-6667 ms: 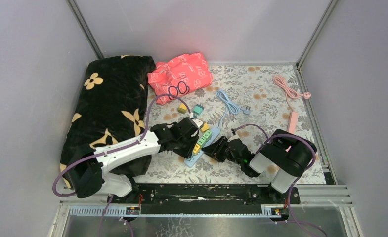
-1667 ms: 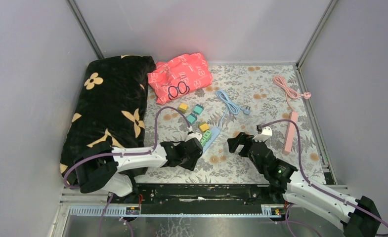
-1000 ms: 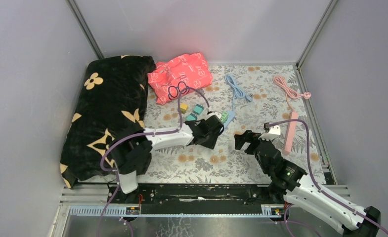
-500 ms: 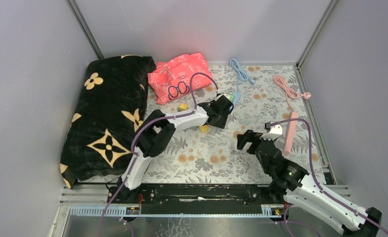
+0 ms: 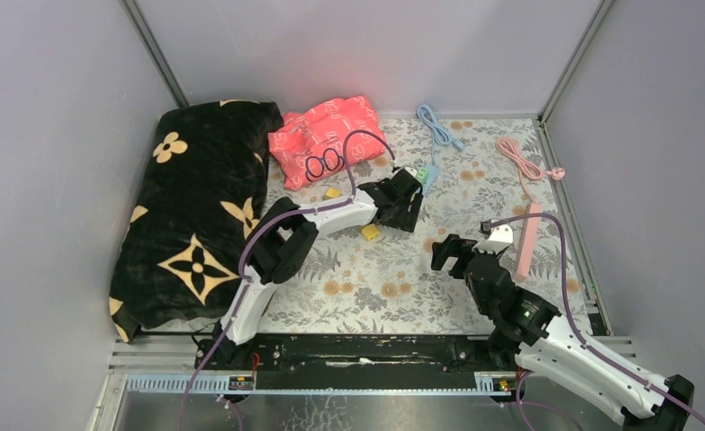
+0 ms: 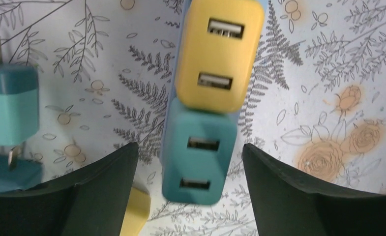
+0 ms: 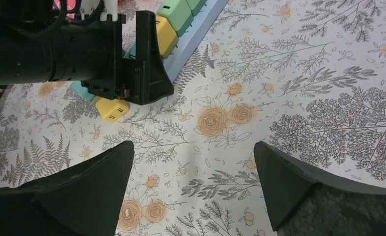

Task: Insert the plug
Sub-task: Move the socket to the center of the board.

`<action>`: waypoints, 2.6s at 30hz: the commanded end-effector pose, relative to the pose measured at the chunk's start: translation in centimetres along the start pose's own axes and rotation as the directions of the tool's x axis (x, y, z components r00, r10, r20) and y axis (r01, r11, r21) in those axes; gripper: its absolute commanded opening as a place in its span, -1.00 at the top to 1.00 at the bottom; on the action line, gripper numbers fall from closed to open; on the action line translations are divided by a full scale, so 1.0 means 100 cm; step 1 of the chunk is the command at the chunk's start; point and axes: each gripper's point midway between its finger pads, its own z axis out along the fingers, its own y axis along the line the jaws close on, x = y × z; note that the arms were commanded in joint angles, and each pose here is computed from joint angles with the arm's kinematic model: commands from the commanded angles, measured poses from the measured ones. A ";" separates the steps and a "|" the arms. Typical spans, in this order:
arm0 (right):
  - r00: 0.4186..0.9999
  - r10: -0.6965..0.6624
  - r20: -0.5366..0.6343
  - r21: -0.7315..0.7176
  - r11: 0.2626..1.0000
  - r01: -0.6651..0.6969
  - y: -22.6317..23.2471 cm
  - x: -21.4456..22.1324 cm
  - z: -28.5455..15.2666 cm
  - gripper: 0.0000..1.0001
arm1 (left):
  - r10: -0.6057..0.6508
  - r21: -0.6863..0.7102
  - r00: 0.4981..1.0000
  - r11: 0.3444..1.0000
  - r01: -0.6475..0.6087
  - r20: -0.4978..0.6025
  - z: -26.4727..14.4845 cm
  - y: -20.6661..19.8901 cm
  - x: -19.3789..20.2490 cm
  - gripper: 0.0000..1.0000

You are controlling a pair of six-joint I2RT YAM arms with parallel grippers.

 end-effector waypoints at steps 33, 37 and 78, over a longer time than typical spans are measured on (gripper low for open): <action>0.947 -0.077 -0.311 0.373 0.907 0.196 -0.053 -0.066 0.023 -0.98 | 0.053 -0.132 0.900 0.991 0.006 0.432 -0.307 0.133 0.016 -1.00; 0.950 -0.010 -0.311 0.460 0.873 0.160 -0.086 -0.076 0.029 -0.98 | 0.048 -0.159 0.886 0.987 0.029 0.461 -0.307 0.148 0.020 -1.00; 0.772 0.553 -0.313 0.736 0.655 -0.170 -0.237 0.020 0.062 -0.36 | -0.062 -0.092 0.865 0.988 0.123 0.498 -0.306 0.170 0.026 -1.00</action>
